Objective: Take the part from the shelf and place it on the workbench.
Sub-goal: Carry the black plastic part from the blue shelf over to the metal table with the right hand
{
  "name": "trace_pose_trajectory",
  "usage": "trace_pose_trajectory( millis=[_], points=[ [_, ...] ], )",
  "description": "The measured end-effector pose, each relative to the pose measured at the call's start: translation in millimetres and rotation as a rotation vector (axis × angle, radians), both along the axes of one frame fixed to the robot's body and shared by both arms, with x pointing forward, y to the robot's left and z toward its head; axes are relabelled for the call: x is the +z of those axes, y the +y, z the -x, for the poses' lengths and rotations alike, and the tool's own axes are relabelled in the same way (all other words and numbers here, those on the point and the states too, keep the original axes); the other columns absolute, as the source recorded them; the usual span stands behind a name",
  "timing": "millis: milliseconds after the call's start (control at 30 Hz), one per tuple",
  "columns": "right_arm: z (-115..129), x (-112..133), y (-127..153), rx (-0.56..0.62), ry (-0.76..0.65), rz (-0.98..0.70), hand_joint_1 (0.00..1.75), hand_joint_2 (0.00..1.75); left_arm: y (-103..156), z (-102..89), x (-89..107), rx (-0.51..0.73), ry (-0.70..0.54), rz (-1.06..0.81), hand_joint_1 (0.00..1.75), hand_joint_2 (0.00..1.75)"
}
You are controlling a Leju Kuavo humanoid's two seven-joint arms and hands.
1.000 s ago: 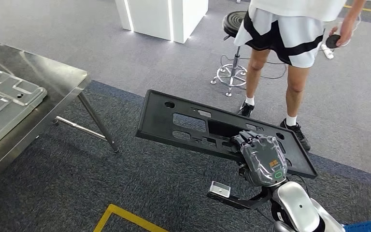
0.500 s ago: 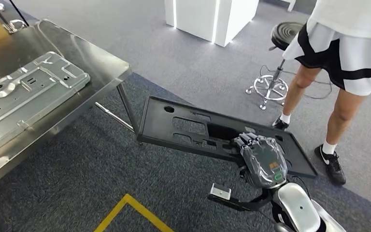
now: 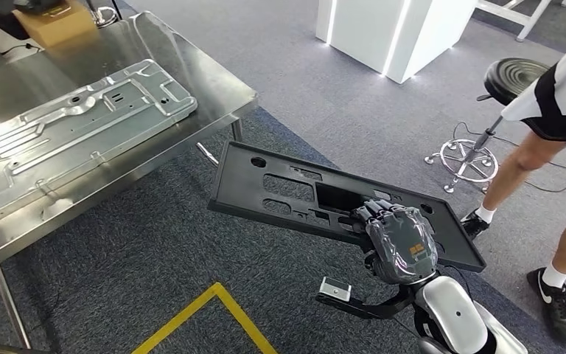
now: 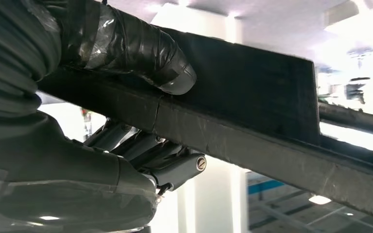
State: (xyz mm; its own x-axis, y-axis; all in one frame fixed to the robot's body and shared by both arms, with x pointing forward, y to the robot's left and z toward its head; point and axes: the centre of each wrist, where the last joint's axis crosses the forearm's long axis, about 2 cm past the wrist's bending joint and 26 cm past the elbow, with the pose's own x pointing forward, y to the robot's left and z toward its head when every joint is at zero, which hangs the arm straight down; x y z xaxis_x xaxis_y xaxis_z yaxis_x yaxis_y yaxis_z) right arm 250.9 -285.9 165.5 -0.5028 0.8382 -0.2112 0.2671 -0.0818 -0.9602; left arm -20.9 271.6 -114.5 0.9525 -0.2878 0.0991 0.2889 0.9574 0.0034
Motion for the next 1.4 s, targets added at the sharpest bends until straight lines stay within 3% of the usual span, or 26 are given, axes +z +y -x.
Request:
trace_pose_trajectory(
  millis=[1400],
  points=[
    [-8.9, 6.2, -3.8, 0.007, -0.008, 0.014, 1.69, 1.75, 1.7, -1.2, -0.1, 0.014, 0.04, 0.031, 0.0, 1.75]
  ],
)
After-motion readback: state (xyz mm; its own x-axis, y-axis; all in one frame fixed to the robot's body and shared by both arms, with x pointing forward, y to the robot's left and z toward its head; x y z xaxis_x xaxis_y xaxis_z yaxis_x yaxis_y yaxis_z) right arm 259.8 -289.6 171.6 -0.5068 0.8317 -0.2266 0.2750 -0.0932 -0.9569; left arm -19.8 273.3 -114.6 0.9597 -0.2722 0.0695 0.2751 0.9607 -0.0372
